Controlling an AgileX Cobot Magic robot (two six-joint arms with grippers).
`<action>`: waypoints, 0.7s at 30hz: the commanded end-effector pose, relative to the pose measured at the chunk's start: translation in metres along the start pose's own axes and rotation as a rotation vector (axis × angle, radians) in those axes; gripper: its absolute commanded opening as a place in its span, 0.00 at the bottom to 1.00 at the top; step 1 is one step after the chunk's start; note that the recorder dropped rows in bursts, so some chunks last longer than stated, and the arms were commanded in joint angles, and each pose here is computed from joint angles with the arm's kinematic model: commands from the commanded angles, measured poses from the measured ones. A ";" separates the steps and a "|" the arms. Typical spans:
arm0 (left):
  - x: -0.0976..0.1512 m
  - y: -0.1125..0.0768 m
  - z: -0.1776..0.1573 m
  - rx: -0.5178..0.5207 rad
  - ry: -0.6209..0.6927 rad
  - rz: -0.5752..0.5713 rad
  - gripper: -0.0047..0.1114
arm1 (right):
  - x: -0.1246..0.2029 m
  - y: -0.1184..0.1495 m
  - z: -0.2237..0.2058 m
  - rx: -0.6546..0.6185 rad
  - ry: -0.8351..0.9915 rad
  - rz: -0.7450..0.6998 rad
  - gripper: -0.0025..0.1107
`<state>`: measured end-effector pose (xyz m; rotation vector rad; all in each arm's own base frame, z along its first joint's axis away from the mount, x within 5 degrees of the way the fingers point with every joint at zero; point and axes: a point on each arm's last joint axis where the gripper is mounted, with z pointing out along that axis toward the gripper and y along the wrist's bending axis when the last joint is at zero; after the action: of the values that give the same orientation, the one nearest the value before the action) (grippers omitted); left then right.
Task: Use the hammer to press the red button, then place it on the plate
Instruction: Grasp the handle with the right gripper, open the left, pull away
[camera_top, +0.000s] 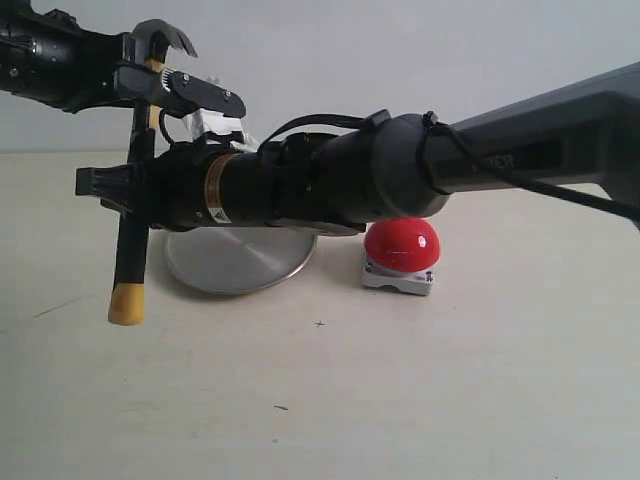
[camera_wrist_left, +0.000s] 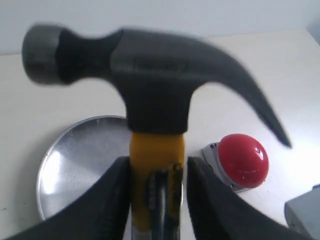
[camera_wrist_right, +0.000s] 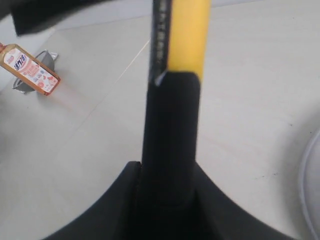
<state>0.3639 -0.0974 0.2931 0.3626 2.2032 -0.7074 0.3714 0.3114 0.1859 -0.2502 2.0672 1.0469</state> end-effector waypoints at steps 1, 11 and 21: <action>-0.008 -0.004 -0.006 -0.001 -0.048 0.009 0.50 | -0.003 0.005 0.000 -0.029 -0.008 -0.038 0.02; -0.013 0.002 -0.017 -0.038 -0.080 0.020 0.59 | -0.002 -0.003 -0.001 0.066 0.004 -0.027 0.02; -0.019 0.008 -0.061 -0.077 -0.167 -0.054 0.40 | -0.037 -0.004 -0.027 0.172 -0.059 -0.066 0.02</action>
<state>0.3517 -0.0573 0.3313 0.2331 2.0992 -0.6322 0.3823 0.2903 0.1750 -0.1570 2.1794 0.8101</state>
